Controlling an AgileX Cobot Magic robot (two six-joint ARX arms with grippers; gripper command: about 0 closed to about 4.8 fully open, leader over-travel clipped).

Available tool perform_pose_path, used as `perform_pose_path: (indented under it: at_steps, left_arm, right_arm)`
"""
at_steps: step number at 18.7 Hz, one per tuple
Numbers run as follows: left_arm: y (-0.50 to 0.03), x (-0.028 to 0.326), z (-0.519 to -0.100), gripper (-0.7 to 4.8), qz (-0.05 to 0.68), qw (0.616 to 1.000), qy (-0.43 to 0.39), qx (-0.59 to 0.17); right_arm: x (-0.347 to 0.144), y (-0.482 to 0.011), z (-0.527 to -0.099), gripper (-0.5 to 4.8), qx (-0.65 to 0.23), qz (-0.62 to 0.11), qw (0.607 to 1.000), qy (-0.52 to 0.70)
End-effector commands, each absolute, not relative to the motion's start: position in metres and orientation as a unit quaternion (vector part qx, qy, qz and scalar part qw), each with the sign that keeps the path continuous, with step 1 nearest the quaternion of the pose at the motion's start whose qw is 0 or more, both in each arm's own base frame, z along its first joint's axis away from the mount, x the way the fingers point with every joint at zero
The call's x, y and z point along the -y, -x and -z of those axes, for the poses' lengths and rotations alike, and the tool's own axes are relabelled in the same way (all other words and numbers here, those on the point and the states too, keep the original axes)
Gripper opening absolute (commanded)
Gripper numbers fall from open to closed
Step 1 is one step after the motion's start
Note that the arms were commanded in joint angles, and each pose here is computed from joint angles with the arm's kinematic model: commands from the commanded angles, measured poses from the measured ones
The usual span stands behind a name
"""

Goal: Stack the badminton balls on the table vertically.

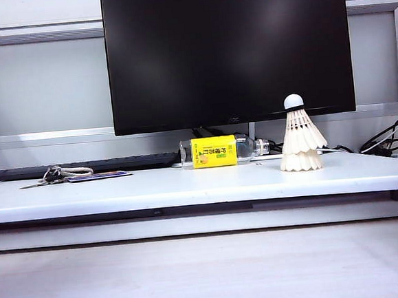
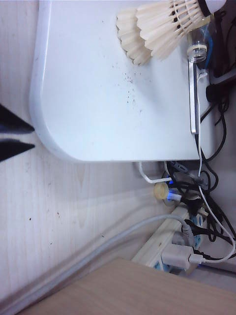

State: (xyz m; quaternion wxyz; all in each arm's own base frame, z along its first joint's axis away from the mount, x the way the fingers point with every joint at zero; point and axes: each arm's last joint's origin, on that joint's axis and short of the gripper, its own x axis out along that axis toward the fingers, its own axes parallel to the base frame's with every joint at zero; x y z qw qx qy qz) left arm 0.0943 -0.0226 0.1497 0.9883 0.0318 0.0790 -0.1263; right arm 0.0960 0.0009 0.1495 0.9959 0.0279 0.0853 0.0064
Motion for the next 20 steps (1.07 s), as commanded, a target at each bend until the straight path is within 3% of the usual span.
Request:
perform_pose_path:
  at_steps: [1,20]
  left_arm:
    - [-0.0958,0.0117,-0.1510,1.07,0.070,0.995,-0.024,-0.070]
    - [-0.0959,0.0099,-0.1507,1.07,0.061,0.995,-0.023,-0.071]
  right_arm:
    - [-0.0006,-0.0960,-0.1485,0.31,-0.086,-0.001,0.996,-0.028]
    - [-0.0005,-0.0960,-0.1485,0.31,-0.086,0.000,0.996,-0.028]
